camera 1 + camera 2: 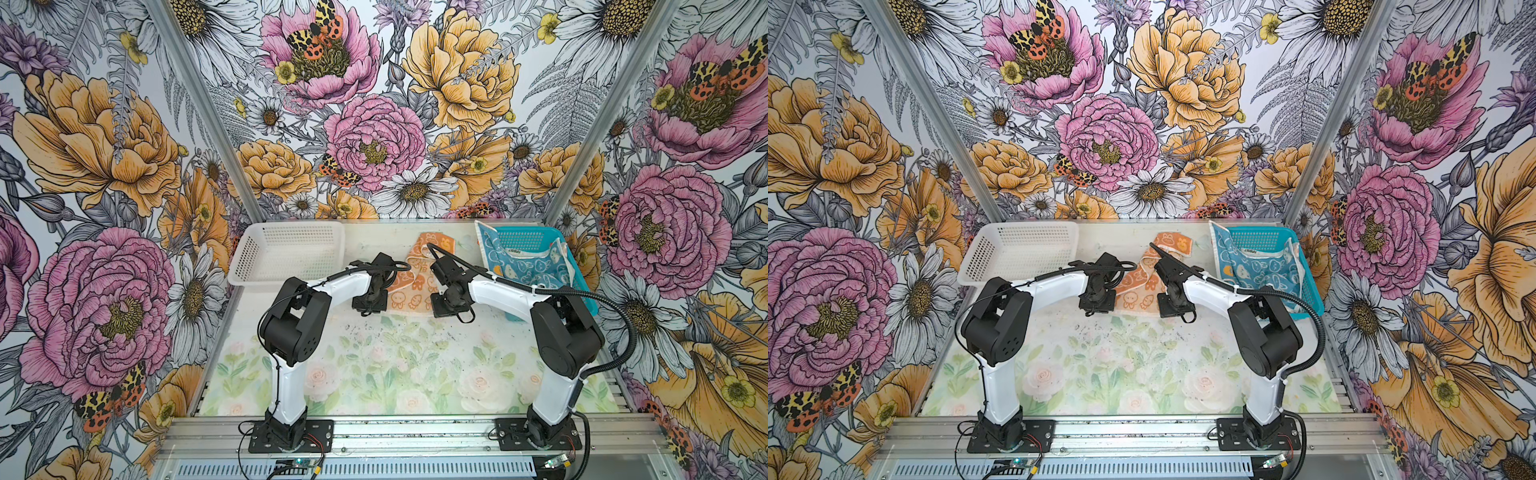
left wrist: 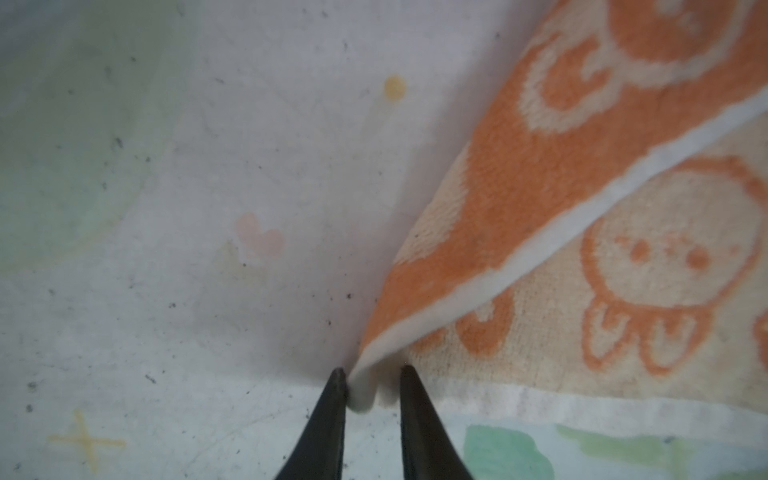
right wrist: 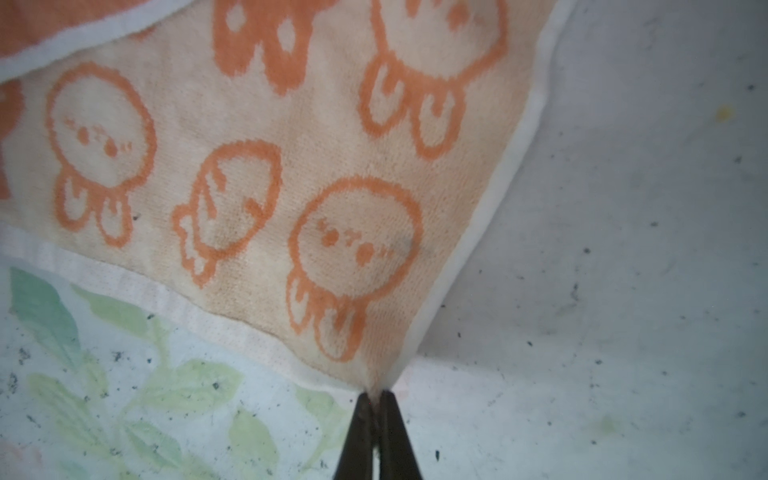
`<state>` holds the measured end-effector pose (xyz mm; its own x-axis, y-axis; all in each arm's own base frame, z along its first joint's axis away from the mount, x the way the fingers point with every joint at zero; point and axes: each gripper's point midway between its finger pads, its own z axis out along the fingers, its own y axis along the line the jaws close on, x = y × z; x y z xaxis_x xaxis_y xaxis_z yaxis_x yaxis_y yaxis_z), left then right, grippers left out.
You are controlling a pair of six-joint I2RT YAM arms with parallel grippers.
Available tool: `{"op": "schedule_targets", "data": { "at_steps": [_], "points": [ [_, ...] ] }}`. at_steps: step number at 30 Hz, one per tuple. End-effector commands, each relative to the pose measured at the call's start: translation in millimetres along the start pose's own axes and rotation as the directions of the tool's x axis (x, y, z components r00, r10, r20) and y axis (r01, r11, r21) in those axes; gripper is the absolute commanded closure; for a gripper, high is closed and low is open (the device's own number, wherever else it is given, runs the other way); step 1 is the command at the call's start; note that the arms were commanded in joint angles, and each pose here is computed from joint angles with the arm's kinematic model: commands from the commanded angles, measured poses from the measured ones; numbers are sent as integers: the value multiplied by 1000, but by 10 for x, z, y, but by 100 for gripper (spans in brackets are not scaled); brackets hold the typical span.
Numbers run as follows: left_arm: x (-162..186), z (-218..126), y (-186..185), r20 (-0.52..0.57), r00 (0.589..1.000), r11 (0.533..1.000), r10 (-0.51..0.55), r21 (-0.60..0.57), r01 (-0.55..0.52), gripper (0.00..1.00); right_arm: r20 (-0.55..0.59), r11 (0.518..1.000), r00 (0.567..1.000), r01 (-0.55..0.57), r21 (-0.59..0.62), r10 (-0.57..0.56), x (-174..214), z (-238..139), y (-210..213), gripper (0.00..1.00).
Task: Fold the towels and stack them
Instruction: 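Grasp the two near corners of the orange towel with both grippers, then lift the orange towel high with both grippers so it hangs flat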
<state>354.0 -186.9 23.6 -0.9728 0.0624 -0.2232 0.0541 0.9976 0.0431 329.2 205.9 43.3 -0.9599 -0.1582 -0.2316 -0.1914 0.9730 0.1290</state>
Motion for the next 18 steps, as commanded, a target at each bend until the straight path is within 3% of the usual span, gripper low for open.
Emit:
{"op": "schedule_targets", "data": {
  "at_steps": [1,4,8,13,14,18],
  "points": [
    [-8,86,11,-2,1000,1000,9,-26,-9,86,52,1000,999,5,-21,-4,-110,-182,26,100],
    [-22,68,0,0,1000,1000,7,-18,-7,100,67,1000,998,6,-31,-4,-146,-240,42,100],
    [-248,-224,-100,42,998,994,-41,105,36,100,124,998,992,12,-57,-5,-302,-489,97,100],
    [-887,-1094,-126,179,966,931,-188,346,117,100,282,994,958,69,-84,-42,-675,-1233,198,100],
    [-1038,-1443,-86,240,945,912,-225,394,117,100,326,993,944,82,-85,-50,-767,-1443,211,100],
    [-1443,-2313,33,340,870,828,-358,546,128,100,501,991,865,98,-90,-40,-1102,-2330,187,100]
  ]
}}
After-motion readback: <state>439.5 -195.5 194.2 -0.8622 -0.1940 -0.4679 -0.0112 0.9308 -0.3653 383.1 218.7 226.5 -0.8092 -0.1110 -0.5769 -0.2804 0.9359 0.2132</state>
